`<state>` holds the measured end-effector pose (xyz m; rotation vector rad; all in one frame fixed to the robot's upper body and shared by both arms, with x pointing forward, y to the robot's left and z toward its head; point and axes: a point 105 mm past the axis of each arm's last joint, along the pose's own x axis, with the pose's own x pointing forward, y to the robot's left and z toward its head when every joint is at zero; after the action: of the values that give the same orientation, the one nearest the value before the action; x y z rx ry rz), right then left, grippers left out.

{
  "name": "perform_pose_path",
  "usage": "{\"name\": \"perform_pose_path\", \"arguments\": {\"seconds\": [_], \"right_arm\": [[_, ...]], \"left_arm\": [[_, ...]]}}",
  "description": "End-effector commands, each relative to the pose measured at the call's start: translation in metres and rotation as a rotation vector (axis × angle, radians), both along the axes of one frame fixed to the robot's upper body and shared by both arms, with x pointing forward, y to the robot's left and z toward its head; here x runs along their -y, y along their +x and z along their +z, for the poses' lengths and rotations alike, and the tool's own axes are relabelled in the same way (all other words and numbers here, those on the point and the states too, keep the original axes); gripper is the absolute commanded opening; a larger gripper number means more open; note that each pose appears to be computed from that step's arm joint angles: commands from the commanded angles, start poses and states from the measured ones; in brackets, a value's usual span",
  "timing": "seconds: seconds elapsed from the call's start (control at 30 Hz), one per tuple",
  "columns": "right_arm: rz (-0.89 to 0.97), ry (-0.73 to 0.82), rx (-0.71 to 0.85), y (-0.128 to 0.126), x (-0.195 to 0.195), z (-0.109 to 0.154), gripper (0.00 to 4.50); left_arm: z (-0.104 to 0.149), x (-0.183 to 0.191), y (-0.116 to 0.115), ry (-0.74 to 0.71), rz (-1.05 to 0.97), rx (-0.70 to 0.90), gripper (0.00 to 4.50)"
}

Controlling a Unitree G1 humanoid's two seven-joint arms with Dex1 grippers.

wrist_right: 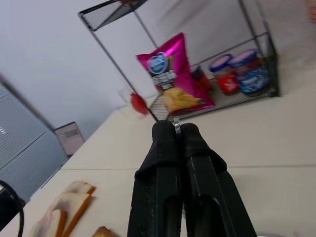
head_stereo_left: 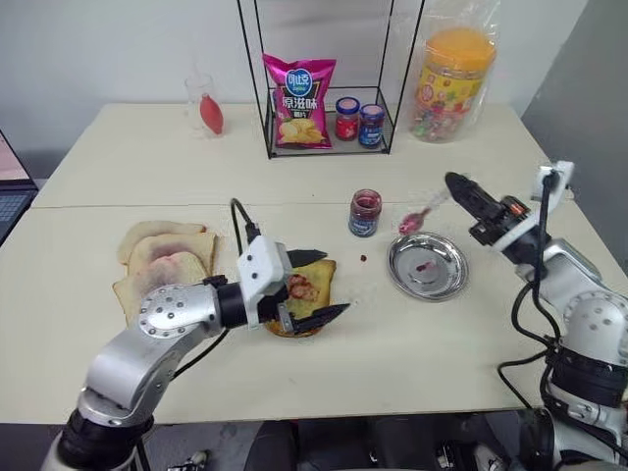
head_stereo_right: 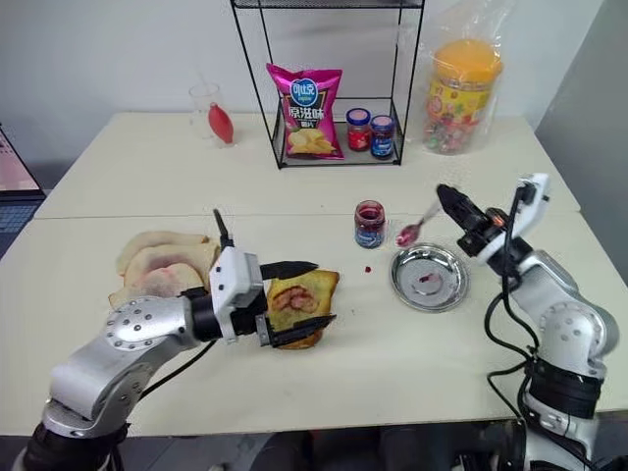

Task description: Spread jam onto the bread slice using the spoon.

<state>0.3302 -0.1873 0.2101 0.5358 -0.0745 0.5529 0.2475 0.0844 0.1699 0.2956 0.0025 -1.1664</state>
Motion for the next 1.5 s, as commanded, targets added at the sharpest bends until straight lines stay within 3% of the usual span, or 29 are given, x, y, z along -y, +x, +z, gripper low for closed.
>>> {"name": "perform_pose_path", "arguments": {"seconds": [0.03,0.17,0.3,0.5,0.9,1.1,1.5], "right_arm": [[-0.063,0.025,0.018,-0.009,0.018,-0.004,0.05],[-0.120,0.026,-0.029,-0.012,0.026,-0.028,0.05],[-0.162,0.071,-0.050,-0.010,0.033,-0.039,0.05],[-0.198,0.089,-0.069,-0.009,0.042,-0.048,0.05],[-0.218,0.118,-0.111,0.006,0.054,-0.068,0.05],[-0.196,0.100,-0.123,0.006,0.054,-0.073,0.05],[-0.186,0.006,-0.125,0.005,0.052,-0.079,2.30]], "left_arm": [[0.003,0.010,-0.010,-0.009,-0.061,0.006,4.50],[0.002,0.000,-0.016,-0.013,-0.058,-0.031,4.50],[0.003,-0.022,-0.004,0.015,0.050,-0.012,4.50],[0.005,0.008,-0.011,-0.009,-0.077,-0.038,4.50],[0.002,0.057,0.018,-0.007,-0.112,-0.028,4.50],[-0.002,0.062,0.023,0.008,-0.117,-0.023,4.50],[-0.006,0.057,0.024,0.016,-0.104,-0.022,4.50]]}}
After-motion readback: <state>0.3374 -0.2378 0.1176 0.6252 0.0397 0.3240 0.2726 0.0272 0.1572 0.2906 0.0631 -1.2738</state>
